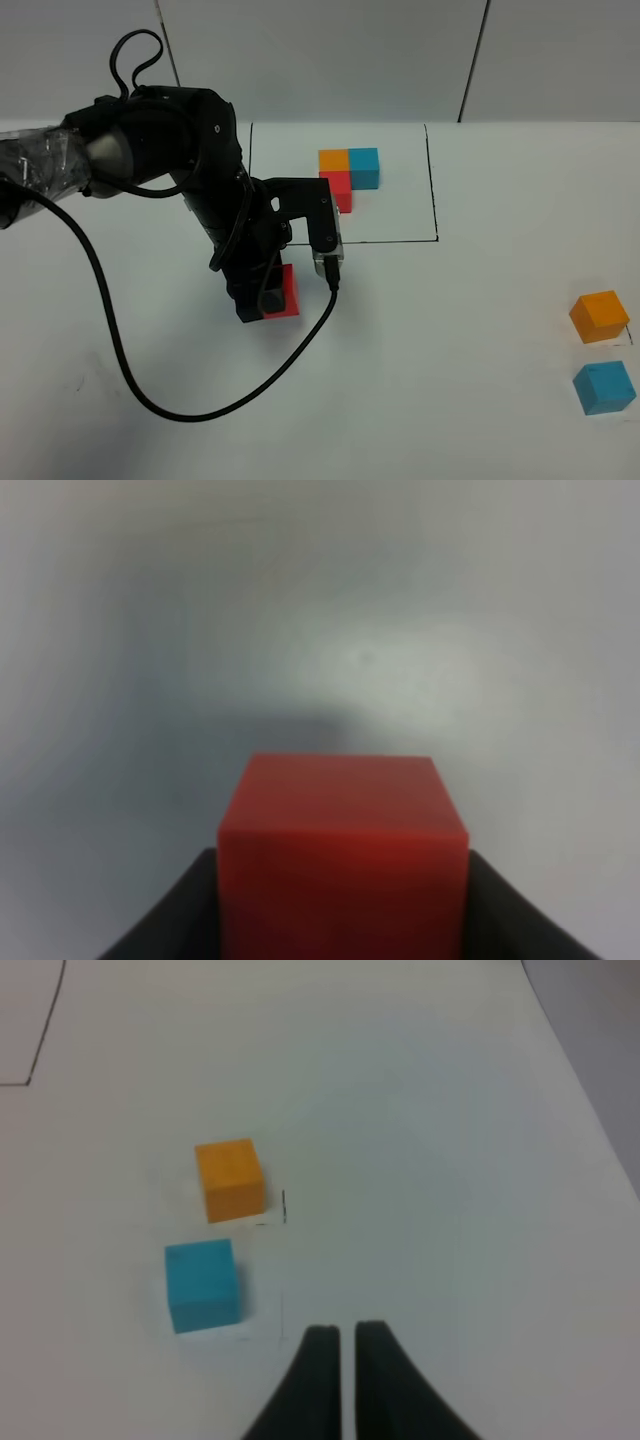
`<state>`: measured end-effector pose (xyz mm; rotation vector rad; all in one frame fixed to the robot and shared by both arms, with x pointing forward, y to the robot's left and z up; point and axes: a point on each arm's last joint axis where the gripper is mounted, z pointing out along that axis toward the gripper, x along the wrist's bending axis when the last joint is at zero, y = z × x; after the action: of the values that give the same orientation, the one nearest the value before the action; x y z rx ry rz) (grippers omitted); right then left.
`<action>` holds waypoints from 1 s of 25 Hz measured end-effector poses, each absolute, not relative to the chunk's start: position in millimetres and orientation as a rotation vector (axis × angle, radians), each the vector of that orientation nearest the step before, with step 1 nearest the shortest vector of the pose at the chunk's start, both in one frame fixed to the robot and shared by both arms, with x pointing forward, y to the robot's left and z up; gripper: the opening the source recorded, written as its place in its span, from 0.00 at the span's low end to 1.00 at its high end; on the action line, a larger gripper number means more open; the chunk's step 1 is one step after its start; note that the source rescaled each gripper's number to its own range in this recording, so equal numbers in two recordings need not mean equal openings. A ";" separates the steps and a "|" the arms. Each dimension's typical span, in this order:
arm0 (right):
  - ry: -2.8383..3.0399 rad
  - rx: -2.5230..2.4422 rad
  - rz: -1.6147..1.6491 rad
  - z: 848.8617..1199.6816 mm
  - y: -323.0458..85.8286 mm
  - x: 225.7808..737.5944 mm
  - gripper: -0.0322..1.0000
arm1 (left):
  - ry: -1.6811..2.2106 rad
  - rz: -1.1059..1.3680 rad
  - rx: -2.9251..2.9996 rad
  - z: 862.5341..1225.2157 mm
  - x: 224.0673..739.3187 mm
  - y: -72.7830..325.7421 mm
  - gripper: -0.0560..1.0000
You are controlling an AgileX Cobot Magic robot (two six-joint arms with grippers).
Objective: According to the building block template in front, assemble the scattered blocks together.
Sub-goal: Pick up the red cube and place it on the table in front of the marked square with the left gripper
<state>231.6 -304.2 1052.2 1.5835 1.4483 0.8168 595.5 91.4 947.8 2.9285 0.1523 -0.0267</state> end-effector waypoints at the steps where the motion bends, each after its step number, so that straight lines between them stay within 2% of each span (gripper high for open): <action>1: 1.448 1.584 0.817 1052.2 -304.2 231.6 0.04 | 0.151 -0.022 2.926 947.5 597.1 90.0 0.52; 9: 1.448 1.584 0.817 1052.2 -304.2 231.6 0.04 | 0.129 -0.021 2.909 942.0 602.0 75.7 0.52; 20: 1.448 1.584 0.817 1052.2 -304.2 231.6 0.04 | 0.118 -0.041 2.934 934.4 602.8 76.3 0.52; 25: 1.448 1.584 0.817 1052.2 -304.2 231.6 0.04 | 0.103 -0.082 2.952 919.1 603.8 75.3 0.52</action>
<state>231.6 -304.2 1052.2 1.5835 1.4483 0.8168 603.8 75.3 919.1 2.9519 0.1027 -0.0825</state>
